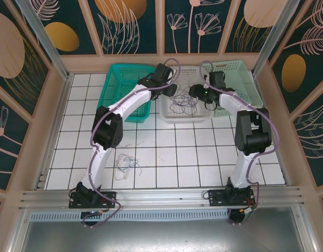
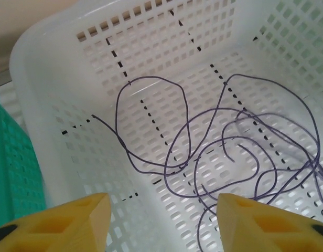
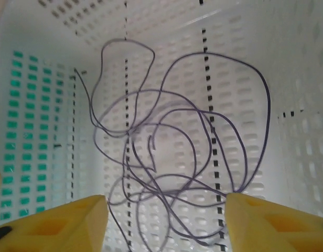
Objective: Untangle the cables
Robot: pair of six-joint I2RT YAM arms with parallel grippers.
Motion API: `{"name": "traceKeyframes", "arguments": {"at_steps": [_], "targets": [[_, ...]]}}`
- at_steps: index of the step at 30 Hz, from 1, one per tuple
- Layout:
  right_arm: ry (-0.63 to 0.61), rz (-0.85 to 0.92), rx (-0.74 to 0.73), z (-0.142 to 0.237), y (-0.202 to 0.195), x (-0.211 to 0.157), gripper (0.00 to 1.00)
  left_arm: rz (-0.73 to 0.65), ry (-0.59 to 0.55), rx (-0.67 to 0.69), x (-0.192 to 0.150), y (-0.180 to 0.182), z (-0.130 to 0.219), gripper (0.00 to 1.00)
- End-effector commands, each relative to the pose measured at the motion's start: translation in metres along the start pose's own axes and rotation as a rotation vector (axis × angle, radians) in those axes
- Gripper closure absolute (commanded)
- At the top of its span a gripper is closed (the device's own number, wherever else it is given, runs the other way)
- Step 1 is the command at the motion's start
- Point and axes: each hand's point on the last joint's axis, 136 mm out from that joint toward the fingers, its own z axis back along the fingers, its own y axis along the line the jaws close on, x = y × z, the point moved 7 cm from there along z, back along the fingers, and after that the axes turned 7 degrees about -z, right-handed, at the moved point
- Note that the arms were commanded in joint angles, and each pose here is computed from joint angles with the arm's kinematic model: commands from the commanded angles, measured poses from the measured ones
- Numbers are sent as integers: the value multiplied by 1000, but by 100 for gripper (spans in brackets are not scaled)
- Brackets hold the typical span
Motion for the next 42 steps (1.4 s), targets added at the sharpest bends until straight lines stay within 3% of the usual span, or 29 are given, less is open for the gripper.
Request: {"name": "traceKeyframes", "arguments": {"at_steps": [1, 4, 7, 11, 15, 20, 23, 30, 35, 42], "targets": [[-6, 61, -2, 5, 20, 2, 31, 9, -57, -3, 16, 6, 38, 30], [-29, 128, 30, 16, 43, 2, 23, 29, -145, -1, 23, 9, 74, 3], [-44, 179, 65, 26, 63, -2, 22, 68, -245, 11, 25, 14, 120, 1], [-50, 295, 131, 40, 89, -23, 22, 142, -335, 74, -1, 25, 182, 1], [-51, 399, 198, 52, 102, -47, 22, 228, -269, 135, -59, 33, 215, 2], [-48, 435, 337, 69, 107, -67, 25, 317, -90, 84, -142, 25, 217, 5], [-25, 476, 372, 74, 110, -80, 28, 381, -75, 64, -172, 22, 222, 6], [80, 719, 370, 68, 132, -167, 29, 553, -209, 96, -194, 29, 236, 1], [107, 814, 435, 68, 142, -222, 29, 676, -160, 116, -219, 49, 221, 1], [143, 894, 443, 54, 152, -267, 30, 797, -220, 170, -242, 72, 232, 1]]}}
